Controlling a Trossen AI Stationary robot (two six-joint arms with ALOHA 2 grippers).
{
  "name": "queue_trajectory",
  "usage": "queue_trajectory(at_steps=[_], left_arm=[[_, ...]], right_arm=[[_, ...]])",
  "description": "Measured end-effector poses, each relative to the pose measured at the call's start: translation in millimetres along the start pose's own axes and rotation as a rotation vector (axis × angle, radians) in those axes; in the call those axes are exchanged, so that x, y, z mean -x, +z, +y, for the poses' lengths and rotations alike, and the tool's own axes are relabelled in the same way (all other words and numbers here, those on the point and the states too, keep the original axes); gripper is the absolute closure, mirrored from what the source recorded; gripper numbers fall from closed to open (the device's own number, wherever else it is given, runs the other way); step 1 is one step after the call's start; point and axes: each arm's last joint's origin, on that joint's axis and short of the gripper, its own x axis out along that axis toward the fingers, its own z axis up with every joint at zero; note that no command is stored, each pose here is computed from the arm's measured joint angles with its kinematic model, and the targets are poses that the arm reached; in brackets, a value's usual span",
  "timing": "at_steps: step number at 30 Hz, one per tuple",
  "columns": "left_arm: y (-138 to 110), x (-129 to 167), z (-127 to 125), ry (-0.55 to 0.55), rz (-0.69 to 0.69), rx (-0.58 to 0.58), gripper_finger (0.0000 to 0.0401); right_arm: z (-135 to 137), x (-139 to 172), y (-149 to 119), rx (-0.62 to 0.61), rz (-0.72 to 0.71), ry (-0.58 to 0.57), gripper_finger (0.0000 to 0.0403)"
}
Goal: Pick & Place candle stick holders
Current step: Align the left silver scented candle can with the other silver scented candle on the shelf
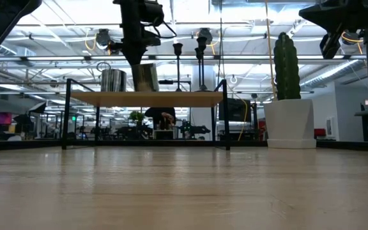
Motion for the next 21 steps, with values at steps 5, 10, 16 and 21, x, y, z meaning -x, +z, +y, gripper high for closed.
queue_trajectory(at_steps=[5, 10, 16, 21], left_arm=[[2, -1, 0, 0.005, -0.015, -0.005, 0.0401], [0, -2, 2, 0.02, 0.012, -0.008, 0.0401], [-1, -3, 8, 0.033, 0.032, 0.001, 0.0401], [0, -3, 11, 0.022, 0.037, 0.01, 0.0401]], right_arm=[[0, 0, 0, 0.0, 0.0, 0.001, 0.0403], [0, 0, 0, 0.0, 0.001, 0.002, 0.0403], [0, 0, 0, 0.0, 0.001, 0.002, 0.0403], [0, 0, 0, 0.0, 0.001, 0.002, 0.0403]])
